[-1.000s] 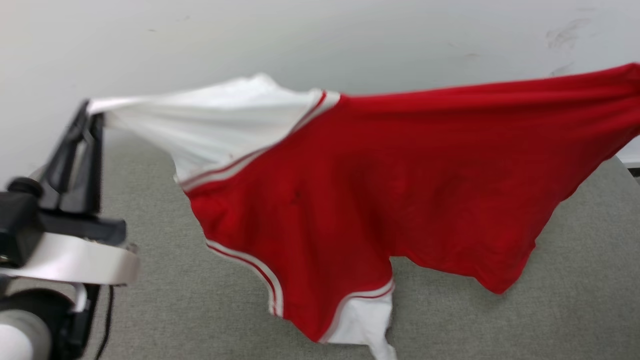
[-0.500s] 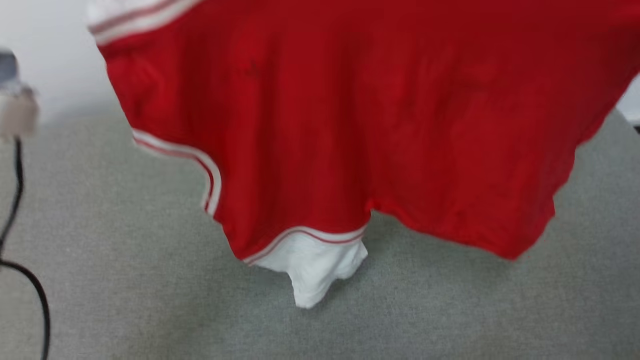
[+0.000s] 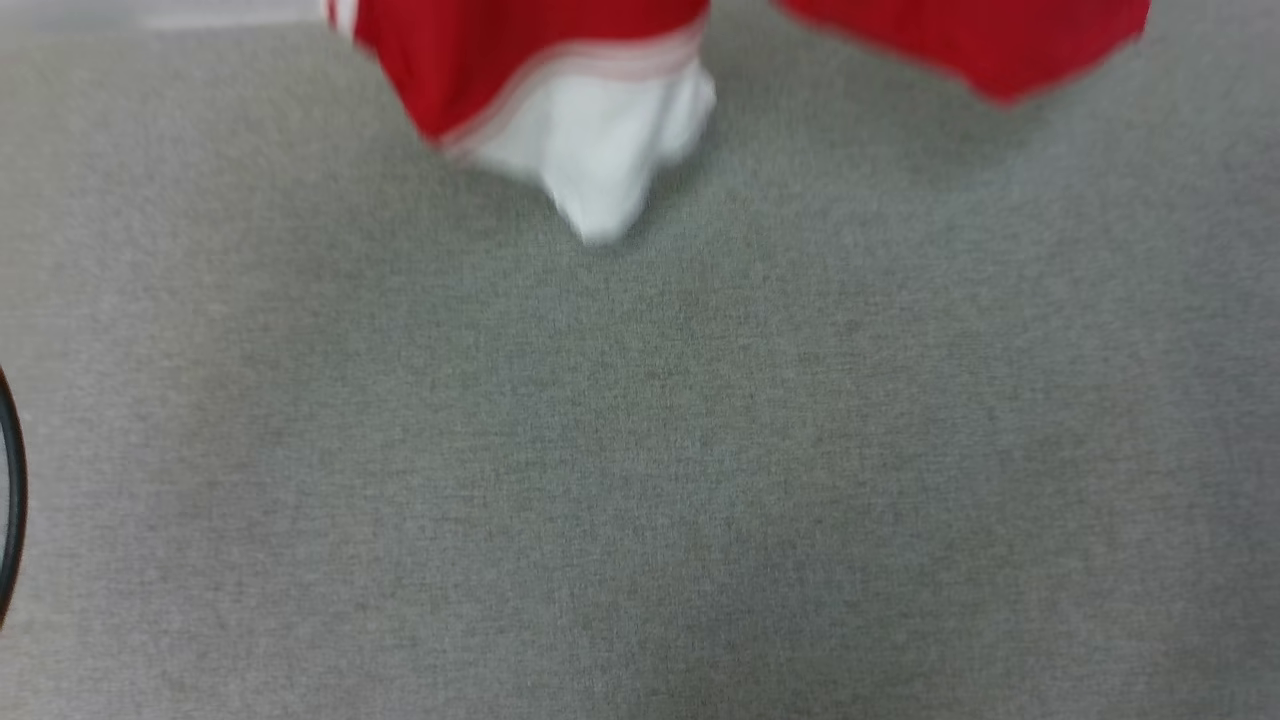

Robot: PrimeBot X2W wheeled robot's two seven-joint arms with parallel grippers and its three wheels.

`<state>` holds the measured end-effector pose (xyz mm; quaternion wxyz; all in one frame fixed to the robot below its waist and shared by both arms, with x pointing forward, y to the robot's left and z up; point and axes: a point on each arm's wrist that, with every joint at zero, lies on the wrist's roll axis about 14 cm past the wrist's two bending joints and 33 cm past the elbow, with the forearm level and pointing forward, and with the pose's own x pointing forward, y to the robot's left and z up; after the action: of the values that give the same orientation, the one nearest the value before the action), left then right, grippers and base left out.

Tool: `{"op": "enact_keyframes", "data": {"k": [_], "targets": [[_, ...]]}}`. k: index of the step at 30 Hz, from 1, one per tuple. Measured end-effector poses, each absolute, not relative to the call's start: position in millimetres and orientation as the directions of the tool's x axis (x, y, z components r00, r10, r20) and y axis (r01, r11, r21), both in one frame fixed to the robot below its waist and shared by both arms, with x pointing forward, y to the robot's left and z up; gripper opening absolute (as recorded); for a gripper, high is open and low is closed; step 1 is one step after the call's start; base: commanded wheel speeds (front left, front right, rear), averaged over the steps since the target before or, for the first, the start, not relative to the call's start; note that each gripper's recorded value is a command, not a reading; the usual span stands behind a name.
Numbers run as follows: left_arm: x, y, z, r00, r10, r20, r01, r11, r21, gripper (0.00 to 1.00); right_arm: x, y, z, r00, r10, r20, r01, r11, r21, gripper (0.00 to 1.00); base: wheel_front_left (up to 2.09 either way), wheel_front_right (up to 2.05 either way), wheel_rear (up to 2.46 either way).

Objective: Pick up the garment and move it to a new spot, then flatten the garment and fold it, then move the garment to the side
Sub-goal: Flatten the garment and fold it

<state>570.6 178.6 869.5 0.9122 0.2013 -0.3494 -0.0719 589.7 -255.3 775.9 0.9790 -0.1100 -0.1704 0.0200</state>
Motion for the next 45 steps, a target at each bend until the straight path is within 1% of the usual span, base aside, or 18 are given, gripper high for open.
{"op": "enact_keyframes", "data": {"k": [4,10,13,17,22,27,32,37,41,45], "targets": [[613,180,859,0.756,-0.242,0.608,-0.011,0.924,0.382,0.00,628,-251,767,0.937,0.074,0.342,0.003,0.976,-0.218,0.00,0.00,0.00,0.00],[659,181,844,0.756,-0.205,0.622,-0.036,0.936,0.351,0.00,674,-246,750,0.935,0.056,0.351,0.014,0.981,-0.193,0.00,0.00,0.00,0.00],[682,177,819,0.775,-0.199,0.600,-0.020,0.941,0.338,0.00,694,-247,720,0.949,0.041,0.312,0.017,0.983,-0.181,0.00,0.00,0.00,0.00],[705,170,773,0.813,-0.207,0.544,0.021,0.944,0.328,0.00,713,-238,670,0.970,0.048,0.239,-0.008,0.987,-0.163,0.00,0.00,0.00,0.00],[713,159,710,0.865,-0.232,0.445,0.087,0.942,0.323,0.00,720,-222,619,0.985,0.072,0.158,-0.048,0.987,-0.152,0.00,0.00,0.00,0.00],[698,146,665,0.897,-0.255,0.361,0.152,0.945,0.290,0.00,706,-218,578,0.994,0.080,0.069,-0.069,0.987,-0.142,0.00,0.00,0.00,0.00],[664,141,630,0.917,-0.272,0.293,0.201,0.947,0.250,0.00,678,-217,551,0.997,0.083,-0.001,-0.082,0.990,-0.116,0.00,0.00,0.00,0.00],[614,141,584,0.943,-0.275,0.188,0.242,0.953,0.183,0.00,631,-215,514,0.991,0.091,-0.100,-0.099,0.991,-0.084,0.00,0.00,0.00,0.00],[563,140,539,0.954,-0.294,0.066,0.282,0.949,0.142,0.00,584,-214,487,0.979,0.096,-0.182,-0.108,0.993,-0.057,0.00,0.00,0.00,0.00],[511,147,503,0.958,-0.286,-0.036,0.288,0.954,0.088,0.00,540,-215,469,0.964,0.096,-0.248,-0.105,0.994,-0.021,0.00,0.00,0.00,0.00]]}}
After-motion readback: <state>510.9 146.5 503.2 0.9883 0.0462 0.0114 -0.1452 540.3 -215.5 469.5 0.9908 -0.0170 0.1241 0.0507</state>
